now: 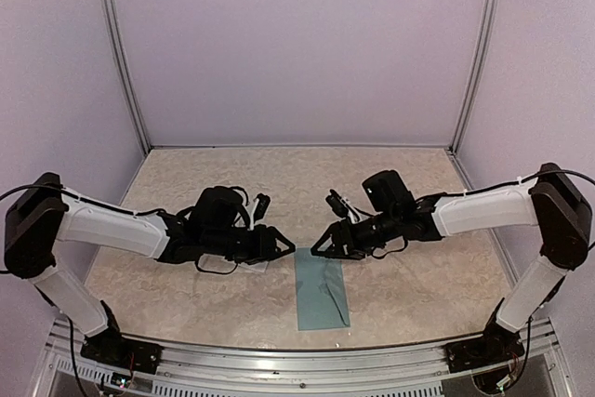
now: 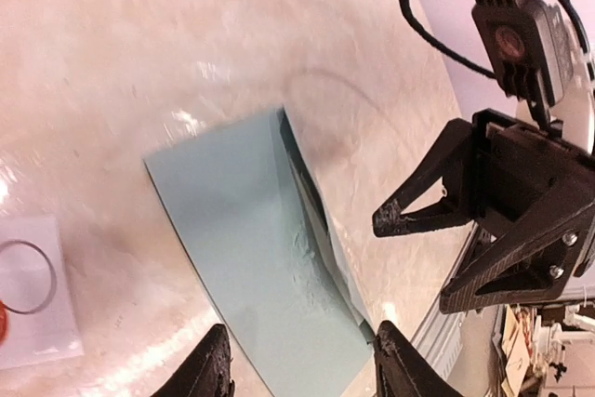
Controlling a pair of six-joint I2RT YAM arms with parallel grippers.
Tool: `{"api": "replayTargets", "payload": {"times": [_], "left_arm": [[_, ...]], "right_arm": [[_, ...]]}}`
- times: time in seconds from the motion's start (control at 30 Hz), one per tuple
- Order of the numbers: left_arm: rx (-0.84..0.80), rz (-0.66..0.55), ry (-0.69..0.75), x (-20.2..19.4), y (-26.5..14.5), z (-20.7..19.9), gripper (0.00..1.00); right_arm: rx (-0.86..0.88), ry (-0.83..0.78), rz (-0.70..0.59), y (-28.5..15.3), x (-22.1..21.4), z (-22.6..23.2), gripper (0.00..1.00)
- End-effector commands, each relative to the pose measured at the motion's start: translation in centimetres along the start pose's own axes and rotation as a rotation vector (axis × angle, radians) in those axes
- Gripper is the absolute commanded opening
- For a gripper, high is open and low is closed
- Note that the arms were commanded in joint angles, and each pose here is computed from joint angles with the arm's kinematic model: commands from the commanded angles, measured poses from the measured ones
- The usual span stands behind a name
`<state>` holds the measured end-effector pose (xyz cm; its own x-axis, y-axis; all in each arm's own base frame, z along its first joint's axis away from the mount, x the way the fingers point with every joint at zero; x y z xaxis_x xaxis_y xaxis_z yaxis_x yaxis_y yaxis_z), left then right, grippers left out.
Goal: Place the letter into the envelope and seal it
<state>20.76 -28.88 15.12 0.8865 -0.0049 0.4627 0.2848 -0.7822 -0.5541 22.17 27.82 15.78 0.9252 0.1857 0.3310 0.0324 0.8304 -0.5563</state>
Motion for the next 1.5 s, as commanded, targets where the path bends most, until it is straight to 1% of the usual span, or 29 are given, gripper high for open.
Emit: {"api": "replayTargets", "payload": {"times": [0.0,0.1,0.23,0.33,0.4,0.43,0.53,0.67,0.73,0.97,1.3,1.47], "left_arm": [[0.143,-0.086,0.010,1.5,-2.4,2.6,0.49],[0.198,-0.115,-0.023,2.1,-3.3,4.8,0.48],[0.254,-0.153,-0.042,2.7,-3.9,6.7,0.42],[0.280,-0.168,-0.044,3.2,-4.0,7.6,0.37],[0.304,-0.171,-0.053,3.3,-4.0,8.3,0.32],[0.309,-0.169,-0.058,3.3,-3.9,8.5,0.31],[0.309,-0.140,-0.076,2.8,-3.5,9.0,0.31],[0.350,-0.105,-0.106,1.8,-3.1,10.1,0.32],[0.351,-0.099,-0.113,1.4,-2.9,10.4,0.32],[0.357,-0.105,-0.111,1.3,-3.0,10.2,0.33],[0.324,-0.080,-0.115,1.1,-2.3,10.1,0.33],[0.321,-0.062,-0.112,1.0,-1.6,10.1,0.31]], "right_arm": [[-0.076,-0.132,-0.016,0.4,2.4,1.2,0.51],[-0.075,-0.179,-0.002,2.0,4.3,1.6,0.42],[-0.050,-0.231,0.018,4.7,6.4,2.2,0.34],[-0.037,-0.274,0.044,6.9,7.2,2.6,0.33],[-0.053,-0.289,0.064,8.3,7.5,2.7,0.33],[-0.064,-0.292,0.070,9.0,7.7,2.7,0.33],[-0.075,-0.284,0.079,10.4,8.0,2.3,0.33],[-0.056,-0.282,0.101,11.9,7.7,2.0,0.32],[-0.038,-0.282,0.110,12.4,7.5,1.9,0.30],[0.028,-0.280,0.130,13.9,7.2,1.5,0.23],[0.056,-0.271,0.154,16.2,7.5,0.4,0.20],[0.029,-0.254,0.160,16.8,7.4,-0.4,0.19]]}}
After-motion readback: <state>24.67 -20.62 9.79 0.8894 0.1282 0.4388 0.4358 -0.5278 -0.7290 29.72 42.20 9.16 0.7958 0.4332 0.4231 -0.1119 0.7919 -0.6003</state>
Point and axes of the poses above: each gripper's point midway between its finger pads, its own y axis out along the fingers, its own z axis along the line the jaws close on, x = y × z, the point moved 10 cm from there along -y, back along the fingers, and after that the axes turned 1 degree about y, right-handed, at the moved point
